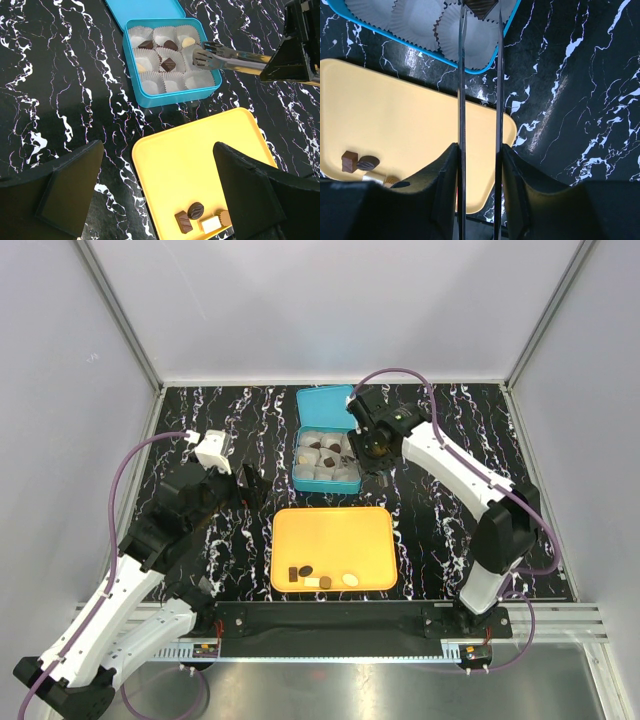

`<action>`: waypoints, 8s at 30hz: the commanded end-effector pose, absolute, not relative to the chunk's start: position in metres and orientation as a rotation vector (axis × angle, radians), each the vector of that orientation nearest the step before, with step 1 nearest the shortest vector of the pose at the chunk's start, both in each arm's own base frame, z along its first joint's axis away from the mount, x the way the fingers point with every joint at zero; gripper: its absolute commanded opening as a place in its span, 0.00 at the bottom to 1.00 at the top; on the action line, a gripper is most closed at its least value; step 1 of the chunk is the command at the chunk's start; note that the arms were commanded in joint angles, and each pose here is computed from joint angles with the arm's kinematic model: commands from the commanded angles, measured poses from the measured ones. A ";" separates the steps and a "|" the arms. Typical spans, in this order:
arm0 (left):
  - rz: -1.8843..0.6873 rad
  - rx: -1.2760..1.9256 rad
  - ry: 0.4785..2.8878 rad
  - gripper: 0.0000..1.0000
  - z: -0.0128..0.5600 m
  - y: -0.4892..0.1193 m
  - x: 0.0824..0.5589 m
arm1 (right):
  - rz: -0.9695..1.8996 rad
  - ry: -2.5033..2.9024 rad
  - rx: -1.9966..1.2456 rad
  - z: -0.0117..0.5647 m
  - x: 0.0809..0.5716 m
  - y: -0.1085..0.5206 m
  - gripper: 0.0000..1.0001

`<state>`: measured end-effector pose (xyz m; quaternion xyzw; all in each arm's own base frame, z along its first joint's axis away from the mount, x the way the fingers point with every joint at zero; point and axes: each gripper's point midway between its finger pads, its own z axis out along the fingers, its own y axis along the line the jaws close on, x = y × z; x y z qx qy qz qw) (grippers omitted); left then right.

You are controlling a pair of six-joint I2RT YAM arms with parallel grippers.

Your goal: Pack the chocolate

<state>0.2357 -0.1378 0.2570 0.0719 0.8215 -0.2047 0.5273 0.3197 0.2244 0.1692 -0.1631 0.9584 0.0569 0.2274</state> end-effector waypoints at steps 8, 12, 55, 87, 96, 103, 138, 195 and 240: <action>-0.487 0.171 1.913 0.99 0.267 -0.137 0.240 | 0.086 2.552 -0.435 0.180 0.350 0.223 0.47; -0.489 0.173 1.913 0.99 0.267 -0.137 0.239 | 0.069 2.550 -0.439 0.179 0.352 0.222 0.48; -0.380 0.072 1.953 0.99 0.259 -0.118 0.246 | 0.686 2.608 -0.658 0.176 0.127 0.318 0.49; -0.272 -0.010 2.066 0.99 0.238 -0.102 0.258 | 0.557 2.771 -0.651 0.150 0.055 0.347 0.48; -0.281 -0.007 2.057 0.99 0.240 -0.102 0.257 | 0.470 2.768 -0.659 0.149 0.058 0.344 0.48; -0.285 -0.001 2.054 0.99 0.241 -0.103 0.257 | 0.462 2.769 -0.659 0.153 0.058 0.345 0.48; -0.291 0.003 2.056 0.99 0.240 -0.104 0.256 | 0.241 2.713 -0.712 0.145 0.079 0.332 0.50; -0.230 -0.061 2.066 0.99 0.236 -0.094 0.261 | 0.301 2.530 -0.618 0.214 0.193 0.296 0.31; -0.272 -0.055 2.065 0.99 0.236 -0.097 0.264 | 0.360 2.519 -0.682 0.176 0.314 0.321 0.36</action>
